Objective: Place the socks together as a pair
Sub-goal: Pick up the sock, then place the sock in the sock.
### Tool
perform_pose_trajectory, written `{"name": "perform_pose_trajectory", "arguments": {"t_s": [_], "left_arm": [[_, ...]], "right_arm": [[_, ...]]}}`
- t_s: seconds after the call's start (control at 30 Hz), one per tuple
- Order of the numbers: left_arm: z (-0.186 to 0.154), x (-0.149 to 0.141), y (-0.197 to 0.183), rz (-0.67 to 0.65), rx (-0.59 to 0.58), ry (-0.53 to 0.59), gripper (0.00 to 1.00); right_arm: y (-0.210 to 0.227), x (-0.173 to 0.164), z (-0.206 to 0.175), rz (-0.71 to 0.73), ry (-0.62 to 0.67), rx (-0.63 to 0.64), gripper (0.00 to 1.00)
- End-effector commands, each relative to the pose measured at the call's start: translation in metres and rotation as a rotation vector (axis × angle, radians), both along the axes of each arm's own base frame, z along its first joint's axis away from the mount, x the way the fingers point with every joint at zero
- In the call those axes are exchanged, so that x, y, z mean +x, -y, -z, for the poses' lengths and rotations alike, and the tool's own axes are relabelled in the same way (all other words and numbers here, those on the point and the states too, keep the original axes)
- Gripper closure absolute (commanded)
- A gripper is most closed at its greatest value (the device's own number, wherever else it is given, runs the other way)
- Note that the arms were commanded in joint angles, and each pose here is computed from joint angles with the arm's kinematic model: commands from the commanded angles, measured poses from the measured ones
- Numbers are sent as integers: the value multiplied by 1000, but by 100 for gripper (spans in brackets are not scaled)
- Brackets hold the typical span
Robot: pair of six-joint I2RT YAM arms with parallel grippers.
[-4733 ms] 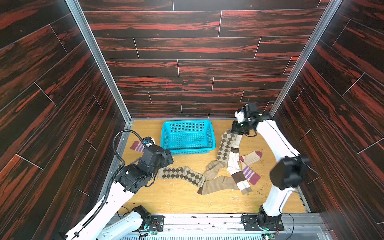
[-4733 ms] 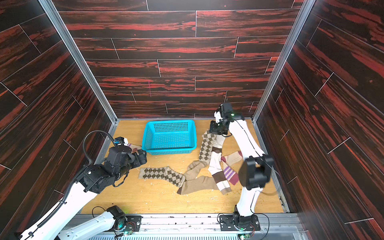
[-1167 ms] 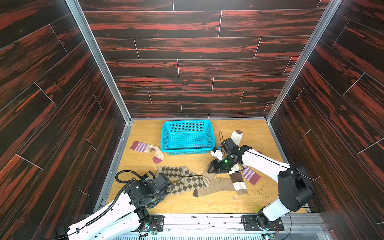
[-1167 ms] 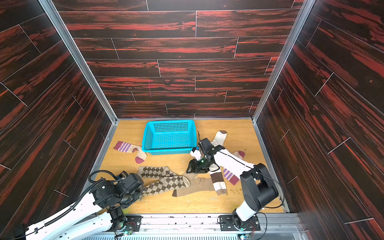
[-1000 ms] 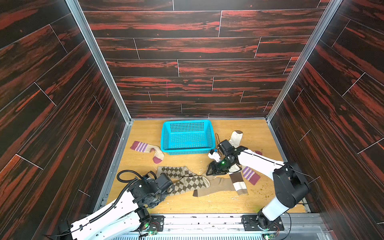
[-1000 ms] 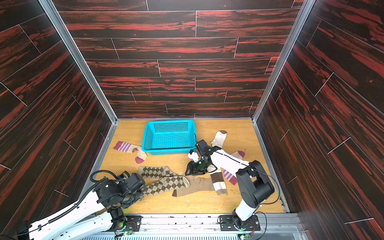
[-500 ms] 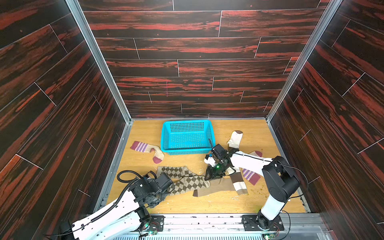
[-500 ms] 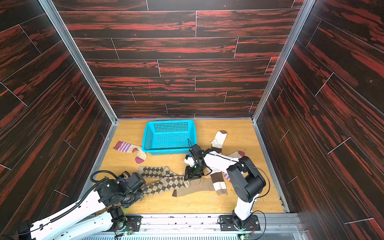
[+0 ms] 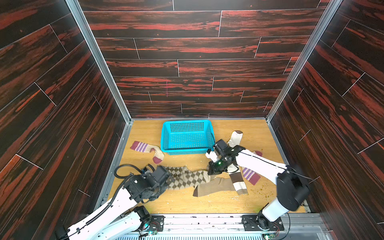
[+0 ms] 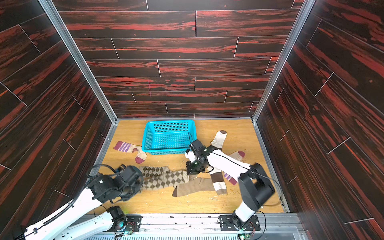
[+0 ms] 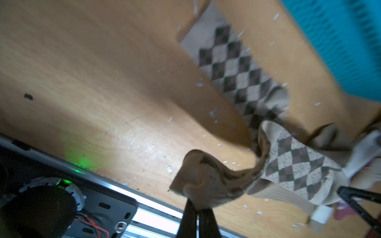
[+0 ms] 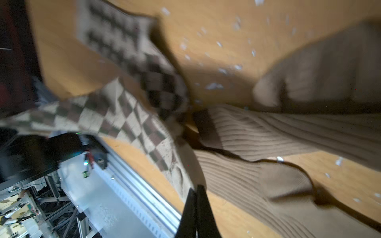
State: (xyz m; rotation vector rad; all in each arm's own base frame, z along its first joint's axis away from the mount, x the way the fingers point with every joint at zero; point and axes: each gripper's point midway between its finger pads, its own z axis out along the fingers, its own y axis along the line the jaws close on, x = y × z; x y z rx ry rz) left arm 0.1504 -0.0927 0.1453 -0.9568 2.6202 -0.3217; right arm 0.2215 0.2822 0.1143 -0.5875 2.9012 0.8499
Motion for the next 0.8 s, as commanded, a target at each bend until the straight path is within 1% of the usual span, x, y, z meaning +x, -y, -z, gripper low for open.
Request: {"name": "perform_pose_trajectory", "arguments": {"t_s": [0.0,0.07,0.13,0.17,0.3,0.4,0.53,0.77], "left_arm": [[-18,6,-23,31,108,5,100],[-22,12,-31,33,128,-4,100],[-21,18,-35,34,134,-15,100],[-18,22,-37,33,133,-21,100],[-5,35,-46,35,130,-54,100],[0,47,-52,52,141,-69,100],[5,59,-60,75,178,-110,100],[29,78,-66,134,197,-178,100]], "right_arm": [[2,-7,-25,27,-14,15,100],[-3,-2,-34,52,-2,45,100],[-8,3,-35,71,0,58,100],[-12,1,-33,70,-33,73,100],[-20,5,-22,105,-81,81,100],[-21,4,-17,113,-107,73,100],[-21,-2,-19,111,-130,71,100],[-28,-16,-10,86,-159,18,100]]}}
